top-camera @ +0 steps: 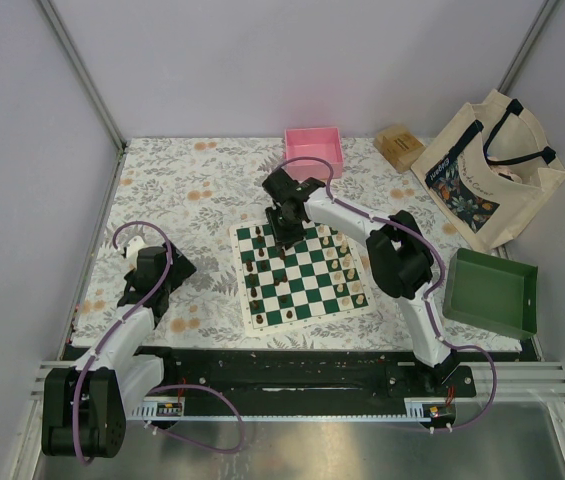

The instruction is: Set up the chess pieces on the board

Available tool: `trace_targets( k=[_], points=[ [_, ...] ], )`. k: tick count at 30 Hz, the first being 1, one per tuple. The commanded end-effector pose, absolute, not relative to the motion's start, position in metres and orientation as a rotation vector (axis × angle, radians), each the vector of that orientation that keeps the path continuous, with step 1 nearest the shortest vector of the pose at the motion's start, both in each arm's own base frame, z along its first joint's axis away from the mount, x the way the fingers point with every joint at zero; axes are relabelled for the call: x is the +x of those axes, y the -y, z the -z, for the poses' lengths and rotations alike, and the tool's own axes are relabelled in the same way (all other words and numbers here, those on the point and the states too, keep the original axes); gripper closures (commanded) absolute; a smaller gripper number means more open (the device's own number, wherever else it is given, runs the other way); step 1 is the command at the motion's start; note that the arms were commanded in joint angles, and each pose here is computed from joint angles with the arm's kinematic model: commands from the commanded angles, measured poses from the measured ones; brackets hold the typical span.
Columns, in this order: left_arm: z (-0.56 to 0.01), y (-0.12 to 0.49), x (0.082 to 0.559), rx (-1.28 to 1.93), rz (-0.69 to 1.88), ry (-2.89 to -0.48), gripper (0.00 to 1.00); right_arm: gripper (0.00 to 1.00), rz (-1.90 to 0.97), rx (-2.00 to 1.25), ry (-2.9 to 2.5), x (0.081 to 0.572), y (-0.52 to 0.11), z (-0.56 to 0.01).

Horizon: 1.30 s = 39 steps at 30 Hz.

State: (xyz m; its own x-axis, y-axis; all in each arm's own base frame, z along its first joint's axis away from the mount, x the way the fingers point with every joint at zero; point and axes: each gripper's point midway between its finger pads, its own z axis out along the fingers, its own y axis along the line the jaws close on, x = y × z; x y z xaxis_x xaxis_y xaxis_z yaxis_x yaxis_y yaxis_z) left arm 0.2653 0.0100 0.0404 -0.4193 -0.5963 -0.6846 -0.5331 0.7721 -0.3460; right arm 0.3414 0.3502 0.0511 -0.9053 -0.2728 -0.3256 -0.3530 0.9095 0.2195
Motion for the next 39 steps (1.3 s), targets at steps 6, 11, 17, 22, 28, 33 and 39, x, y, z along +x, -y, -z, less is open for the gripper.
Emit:
trace_targets(
  k=[6,11,17,22,28,33,39],
  points=[
    [-0.058,-0.011,0.279,-0.828,0.112,-2.052,0.01,0.59,-0.447,-0.485,-2.780,0.340,-0.362,-0.055],
    [-0.059,-0.011,0.279,-0.829,0.109,-2.049,0.01,0.63,-0.438,-0.481,-2.784,0.340,-0.361,-0.052],
    [-0.058,-0.011,0.279,-0.828,0.110,-2.052,0.01,0.69,-0.430,-0.481,-2.780,0.341,-0.360,-0.054],
    [-0.059,-0.011,0.279,-0.828,0.110,-2.052,0.01,0.80,-0.435,-0.505,-2.736,0.344,-0.361,-0.072],
    [-0.059,-0.011,0.280,-0.828,0.111,-2.050,0.01,0.81,-0.456,-0.560,-2.643,0.341,-0.375,-0.114],
    [-0.059,-0.011,0.280,-0.828,0.110,-2.052,0.01,0.81,-0.494,-0.609,-2.573,0.342,-0.401,-0.135],
    [-0.058,-0.011,0.279,-0.827,0.110,-2.050,0.01,0.80,-0.502,-0.662,-2.590,0.344,-0.427,-0.120]
  ],
)
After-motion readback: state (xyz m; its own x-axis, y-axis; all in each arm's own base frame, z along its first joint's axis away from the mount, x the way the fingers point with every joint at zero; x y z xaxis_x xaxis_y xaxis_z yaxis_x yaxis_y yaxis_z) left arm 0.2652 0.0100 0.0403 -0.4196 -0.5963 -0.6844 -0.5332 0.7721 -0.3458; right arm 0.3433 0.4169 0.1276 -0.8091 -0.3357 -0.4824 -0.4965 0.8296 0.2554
